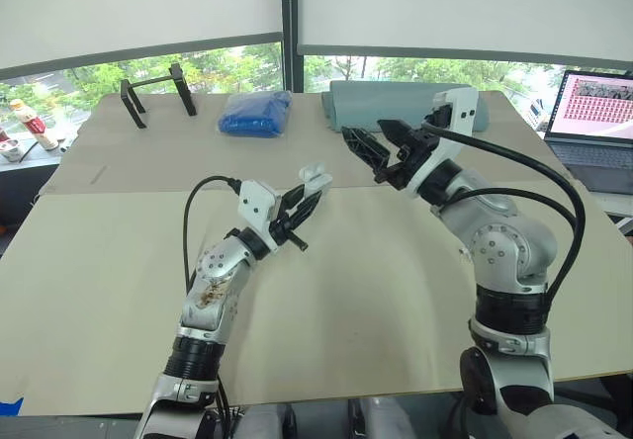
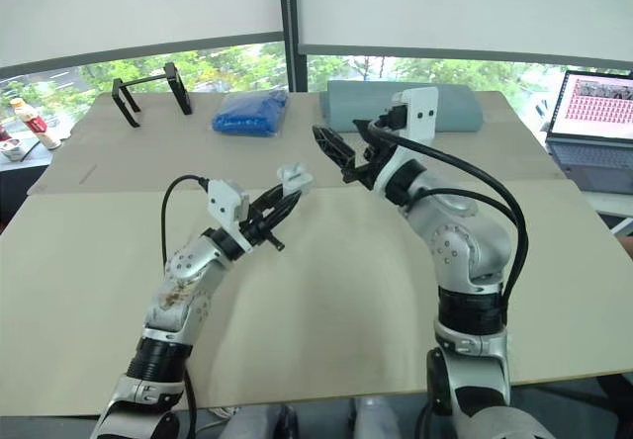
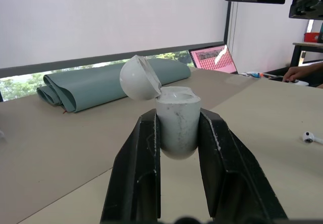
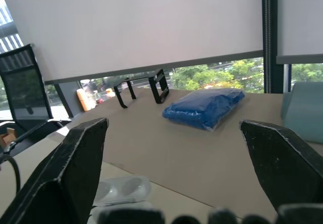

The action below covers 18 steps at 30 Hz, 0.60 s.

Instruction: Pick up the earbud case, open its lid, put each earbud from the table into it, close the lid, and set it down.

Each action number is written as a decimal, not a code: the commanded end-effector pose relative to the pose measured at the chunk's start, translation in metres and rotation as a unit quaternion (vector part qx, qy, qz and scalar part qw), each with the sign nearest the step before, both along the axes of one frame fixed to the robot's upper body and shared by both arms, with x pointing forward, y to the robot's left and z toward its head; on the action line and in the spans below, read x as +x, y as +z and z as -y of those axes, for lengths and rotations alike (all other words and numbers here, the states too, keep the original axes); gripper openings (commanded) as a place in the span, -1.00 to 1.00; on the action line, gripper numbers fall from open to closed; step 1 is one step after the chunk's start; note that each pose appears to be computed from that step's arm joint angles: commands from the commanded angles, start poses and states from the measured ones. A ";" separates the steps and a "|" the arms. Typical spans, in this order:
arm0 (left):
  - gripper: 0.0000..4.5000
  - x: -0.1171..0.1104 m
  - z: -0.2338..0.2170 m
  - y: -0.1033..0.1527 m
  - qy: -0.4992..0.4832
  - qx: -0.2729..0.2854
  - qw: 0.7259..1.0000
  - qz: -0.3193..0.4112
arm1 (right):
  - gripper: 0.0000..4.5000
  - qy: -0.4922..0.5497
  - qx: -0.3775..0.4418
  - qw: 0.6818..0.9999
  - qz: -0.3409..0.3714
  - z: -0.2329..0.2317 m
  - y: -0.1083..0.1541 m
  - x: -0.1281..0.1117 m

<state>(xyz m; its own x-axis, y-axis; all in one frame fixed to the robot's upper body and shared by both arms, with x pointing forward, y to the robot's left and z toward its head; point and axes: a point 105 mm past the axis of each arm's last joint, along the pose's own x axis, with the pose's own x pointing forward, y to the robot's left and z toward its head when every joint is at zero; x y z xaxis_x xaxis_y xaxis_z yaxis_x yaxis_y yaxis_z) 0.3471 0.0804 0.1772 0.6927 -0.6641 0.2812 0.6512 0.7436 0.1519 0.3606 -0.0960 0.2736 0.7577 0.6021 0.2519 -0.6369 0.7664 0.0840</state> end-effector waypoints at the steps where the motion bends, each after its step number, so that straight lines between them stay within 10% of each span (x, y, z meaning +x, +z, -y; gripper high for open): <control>1: -0.76 -0.003 -0.002 0.009 0.000 -0.011 1.000 0.018 | 1.00 -0.027 -0.019 0.999 0.018 0.010 0.001 -0.001; 18: -0.76 0.034 -0.032 0.018 0.003 -0.010 1.000 -0.003 | 1.00 -0.116 -0.078 0.989 0.044 -0.004 -0.035 0.011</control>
